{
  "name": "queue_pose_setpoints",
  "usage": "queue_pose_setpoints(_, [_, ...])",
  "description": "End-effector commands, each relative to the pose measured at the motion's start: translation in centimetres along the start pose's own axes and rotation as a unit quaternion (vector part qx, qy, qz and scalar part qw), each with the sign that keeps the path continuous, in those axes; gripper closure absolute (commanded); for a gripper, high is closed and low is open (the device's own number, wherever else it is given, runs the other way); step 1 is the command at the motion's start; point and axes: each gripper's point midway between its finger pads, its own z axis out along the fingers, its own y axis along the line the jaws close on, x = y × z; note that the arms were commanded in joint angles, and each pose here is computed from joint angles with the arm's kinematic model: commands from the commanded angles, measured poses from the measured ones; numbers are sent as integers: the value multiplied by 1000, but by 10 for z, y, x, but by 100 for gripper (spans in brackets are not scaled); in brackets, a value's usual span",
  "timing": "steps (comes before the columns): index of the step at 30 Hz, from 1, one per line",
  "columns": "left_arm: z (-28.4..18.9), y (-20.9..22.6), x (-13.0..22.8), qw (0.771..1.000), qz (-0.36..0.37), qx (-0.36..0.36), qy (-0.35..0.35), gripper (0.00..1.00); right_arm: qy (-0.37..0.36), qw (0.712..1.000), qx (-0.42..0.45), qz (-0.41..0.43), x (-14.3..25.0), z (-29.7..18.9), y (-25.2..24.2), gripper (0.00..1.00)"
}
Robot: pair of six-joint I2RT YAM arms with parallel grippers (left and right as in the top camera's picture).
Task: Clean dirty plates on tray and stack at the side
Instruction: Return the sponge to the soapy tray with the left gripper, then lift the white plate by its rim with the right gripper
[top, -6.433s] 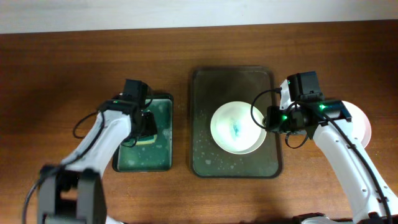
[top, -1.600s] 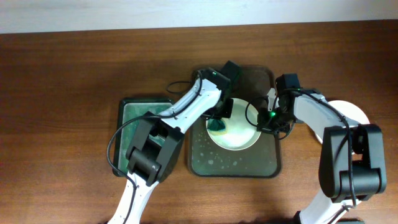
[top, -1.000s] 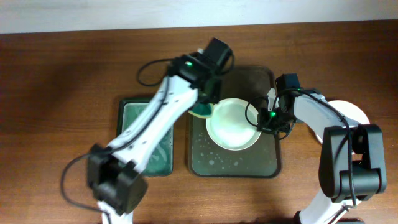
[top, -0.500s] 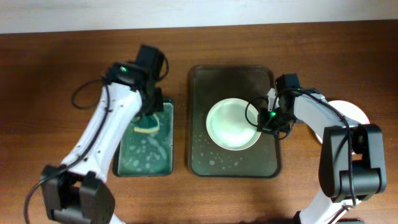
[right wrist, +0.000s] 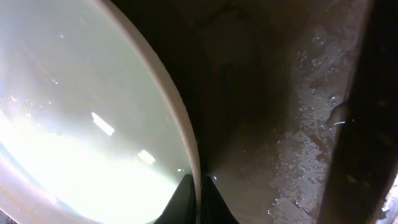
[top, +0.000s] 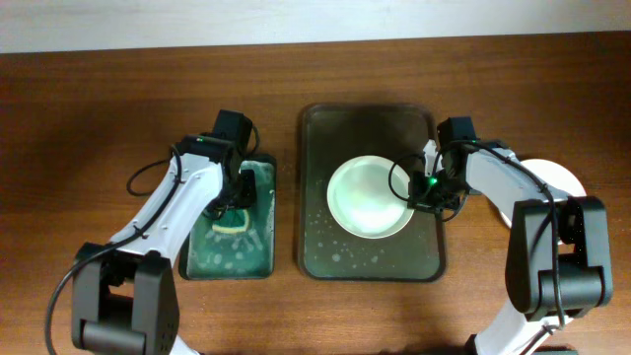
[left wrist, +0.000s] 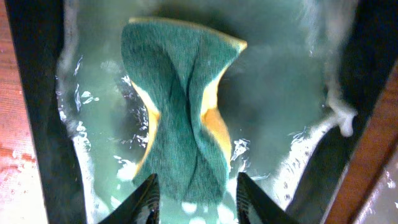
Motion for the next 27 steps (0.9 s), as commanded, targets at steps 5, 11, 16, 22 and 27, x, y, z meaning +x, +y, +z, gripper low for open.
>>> queue_pose_setpoints(5, [-94, -2, -17, 993, 1, 58, -107, 46, -84, 994, 50, -53, -2, -63, 8, 96])
queue_pose_setpoints(11, [-146, 9, -5, 982, -6, 78, -173, 1, -226, 949, 211, -62, 1, -140, 14, 96])
queue_pose_setpoints(16, [-148, 9, -5, 981, -6, 79, -176, 1, -262, 920, 273, -101, 8, -155, 27, 96])
queue_pose_setpoints(22, [-148, 9, -5, 981, -6, 79, -177, 1, -286, 890, 323, -147, 22, -158, 51, 96])
queue_pose_setpoints(27, [-148, 9, -5, 981, -7, 79, -177, 1, -308, 868, 351, -171, 28, -164, 64, 96])
